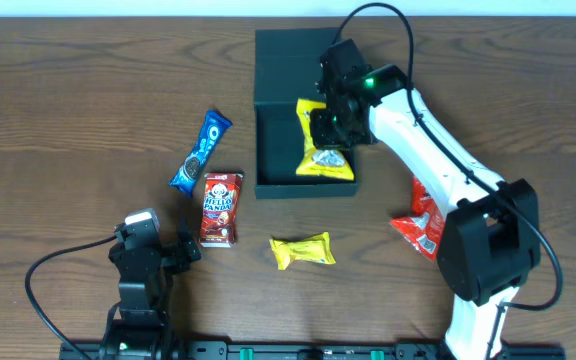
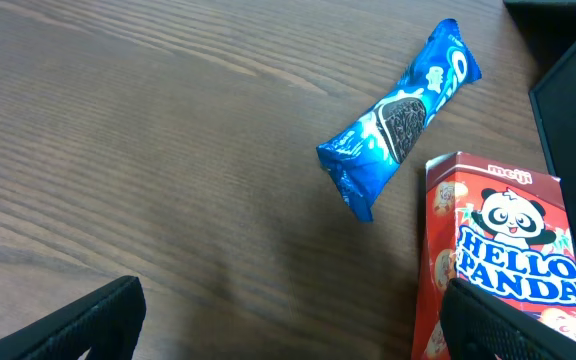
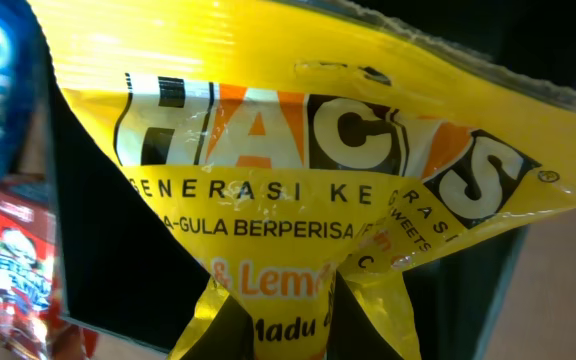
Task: Pack container
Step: 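Lower the yellow bag into the black box and open the right gripper, then move the right gripper to the red Hacks bag and grasp it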
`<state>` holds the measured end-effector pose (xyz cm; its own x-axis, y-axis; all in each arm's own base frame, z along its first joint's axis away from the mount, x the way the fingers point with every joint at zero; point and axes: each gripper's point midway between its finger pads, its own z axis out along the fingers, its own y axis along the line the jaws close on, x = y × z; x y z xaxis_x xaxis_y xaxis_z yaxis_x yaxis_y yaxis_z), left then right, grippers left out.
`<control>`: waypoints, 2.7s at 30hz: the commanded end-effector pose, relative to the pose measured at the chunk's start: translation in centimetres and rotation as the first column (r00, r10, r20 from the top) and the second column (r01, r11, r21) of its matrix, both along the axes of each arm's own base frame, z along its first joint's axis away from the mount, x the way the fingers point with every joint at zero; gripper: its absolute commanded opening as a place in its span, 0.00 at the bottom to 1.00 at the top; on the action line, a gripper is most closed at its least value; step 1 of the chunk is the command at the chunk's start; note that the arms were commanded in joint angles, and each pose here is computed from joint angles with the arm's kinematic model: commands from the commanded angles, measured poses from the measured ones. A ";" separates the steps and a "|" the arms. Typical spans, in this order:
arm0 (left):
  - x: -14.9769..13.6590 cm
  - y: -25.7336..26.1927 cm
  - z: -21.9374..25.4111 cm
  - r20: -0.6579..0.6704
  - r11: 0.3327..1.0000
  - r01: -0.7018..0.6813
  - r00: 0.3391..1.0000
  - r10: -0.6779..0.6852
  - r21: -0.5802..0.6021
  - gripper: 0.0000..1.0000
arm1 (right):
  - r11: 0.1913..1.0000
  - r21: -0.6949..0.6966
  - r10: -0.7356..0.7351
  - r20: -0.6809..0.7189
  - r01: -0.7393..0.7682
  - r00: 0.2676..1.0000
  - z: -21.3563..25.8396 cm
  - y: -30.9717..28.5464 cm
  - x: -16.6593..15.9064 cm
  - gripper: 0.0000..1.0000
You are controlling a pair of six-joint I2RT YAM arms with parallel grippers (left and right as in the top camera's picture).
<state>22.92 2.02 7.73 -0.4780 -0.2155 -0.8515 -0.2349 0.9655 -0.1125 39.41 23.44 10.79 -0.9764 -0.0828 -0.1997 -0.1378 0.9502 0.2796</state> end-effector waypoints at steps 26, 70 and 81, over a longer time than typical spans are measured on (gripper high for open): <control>-0.4 0.5 -1.2 -0.027 1.000 -0.023 0.999 0.023 0.008 0.95 | 0.992 -0.130 -0.009 -0.058 0.001 0.998 -5.0 -1.7 1.0 0.01; -0.4 0.5 -1.2 -0.027 1.000 -0.023 0.999 0.023 0.008 0.95 | 0.986 -0.140 -0.059 0.215 0.091 0.975 12.4 -4.1 -2.1 0.99; -0.4 0.5 -1.2 -0.027 1.000 -0.023 0.999 0.023 0.008 0.95 | 0.809 -0.161 -0.572 0.004 0.566 0.820 5.6 -12.5 -12.8 0.99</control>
<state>22.93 2.03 7.75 -0.4773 -0.2153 -0.8520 -0.2353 0.9654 -0.1122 27.71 12.65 17.68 -0.9320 0.2933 -0.2129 0.2726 0.9544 0.1215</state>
